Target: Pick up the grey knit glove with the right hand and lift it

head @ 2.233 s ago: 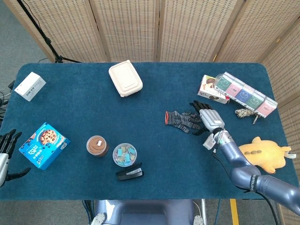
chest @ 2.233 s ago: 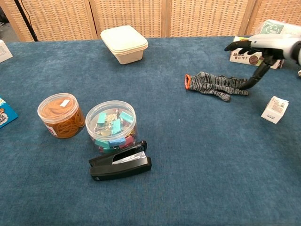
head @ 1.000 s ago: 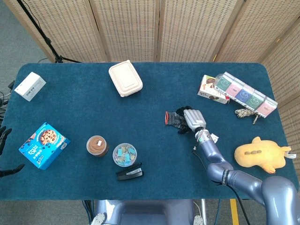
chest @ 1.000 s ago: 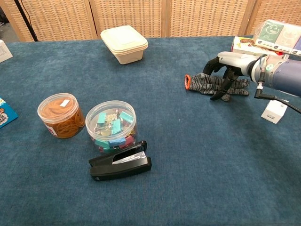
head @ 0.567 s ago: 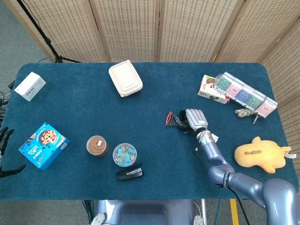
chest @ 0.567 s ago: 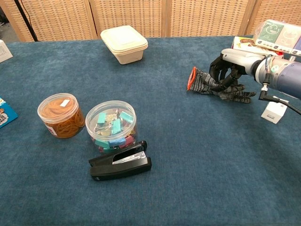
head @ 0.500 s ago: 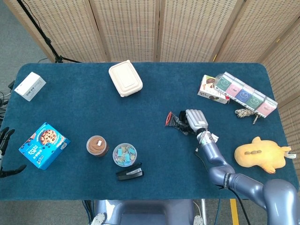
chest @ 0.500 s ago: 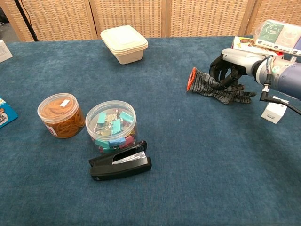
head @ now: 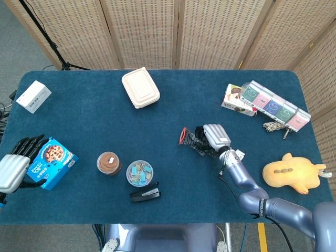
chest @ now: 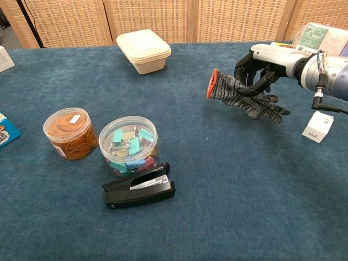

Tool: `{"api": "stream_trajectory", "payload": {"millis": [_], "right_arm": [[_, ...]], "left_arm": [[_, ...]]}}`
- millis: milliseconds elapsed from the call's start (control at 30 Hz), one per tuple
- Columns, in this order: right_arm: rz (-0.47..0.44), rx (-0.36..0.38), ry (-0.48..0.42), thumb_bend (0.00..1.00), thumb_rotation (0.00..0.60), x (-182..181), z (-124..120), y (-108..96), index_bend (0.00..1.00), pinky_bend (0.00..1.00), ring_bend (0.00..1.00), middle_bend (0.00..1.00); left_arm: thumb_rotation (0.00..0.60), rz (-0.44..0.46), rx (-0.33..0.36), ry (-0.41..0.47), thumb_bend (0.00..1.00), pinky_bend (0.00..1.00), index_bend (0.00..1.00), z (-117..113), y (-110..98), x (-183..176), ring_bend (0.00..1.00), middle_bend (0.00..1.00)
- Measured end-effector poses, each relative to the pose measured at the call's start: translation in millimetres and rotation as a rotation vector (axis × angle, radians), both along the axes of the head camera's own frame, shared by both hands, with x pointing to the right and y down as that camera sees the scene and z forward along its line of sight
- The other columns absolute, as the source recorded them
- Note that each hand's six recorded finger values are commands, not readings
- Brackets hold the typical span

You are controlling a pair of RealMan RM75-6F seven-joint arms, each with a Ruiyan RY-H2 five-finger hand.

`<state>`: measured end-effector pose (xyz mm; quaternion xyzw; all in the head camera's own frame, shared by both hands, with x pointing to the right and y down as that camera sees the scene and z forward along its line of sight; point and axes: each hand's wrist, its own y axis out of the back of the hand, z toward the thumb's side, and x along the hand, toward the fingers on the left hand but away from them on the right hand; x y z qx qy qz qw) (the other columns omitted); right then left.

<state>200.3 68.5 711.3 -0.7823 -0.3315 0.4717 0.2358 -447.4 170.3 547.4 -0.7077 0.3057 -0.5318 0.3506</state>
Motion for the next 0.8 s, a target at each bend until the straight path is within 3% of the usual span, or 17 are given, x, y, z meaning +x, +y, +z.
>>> {"api": "stream_trajectory", "payload": {"millis": [267,500,800], "right_arm": [[-0.049,-0.053,-0.057,0.49,0.6,-25,-27,3,0.58,0.66,0.48,0.56],[-0.097,-0.13,-0.117,0.49,0.6,-56,-50,6,0.58,0.66,0.48,0.56],[-0.116,-0.181,-0.187,0.49,0.6,-89,-69,6,0.58,0.66,0.48,0.56]], "left_arm": [[0.6,0.238,0.05,0.0,0.0,0.0,0.0,-2,-29,35,0.0,0.0],[0.6,0.447,0.078,0.051,0.0,0.0,0.0,13,-49,72,0.0,0.0],[0.6,0.604,0.045,0.113,0.0,0.0,0.0,32,-39,119,0.0,0.0]]}}
